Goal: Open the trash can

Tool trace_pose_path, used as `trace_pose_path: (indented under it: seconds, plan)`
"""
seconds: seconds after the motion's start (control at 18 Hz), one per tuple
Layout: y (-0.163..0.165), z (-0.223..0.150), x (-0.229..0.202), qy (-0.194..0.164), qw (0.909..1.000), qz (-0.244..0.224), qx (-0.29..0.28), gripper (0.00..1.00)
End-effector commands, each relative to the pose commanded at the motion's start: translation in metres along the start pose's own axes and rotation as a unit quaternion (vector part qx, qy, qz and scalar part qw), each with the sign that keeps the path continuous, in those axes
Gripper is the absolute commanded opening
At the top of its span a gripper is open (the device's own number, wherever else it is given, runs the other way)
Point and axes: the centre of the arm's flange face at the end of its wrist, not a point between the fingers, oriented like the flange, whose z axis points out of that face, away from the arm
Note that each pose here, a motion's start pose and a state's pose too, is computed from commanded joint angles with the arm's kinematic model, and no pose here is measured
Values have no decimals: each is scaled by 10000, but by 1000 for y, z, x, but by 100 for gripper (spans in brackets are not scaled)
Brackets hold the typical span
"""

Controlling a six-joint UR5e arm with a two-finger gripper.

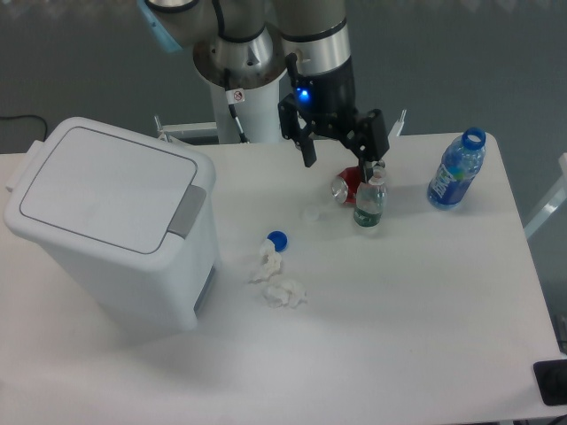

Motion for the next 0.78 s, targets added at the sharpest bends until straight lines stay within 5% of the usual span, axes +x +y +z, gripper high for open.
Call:
trace_pose_path:
  seconds: [0.78]
  plan:
    - [3,20,1,137,9983,-555,-86,100]
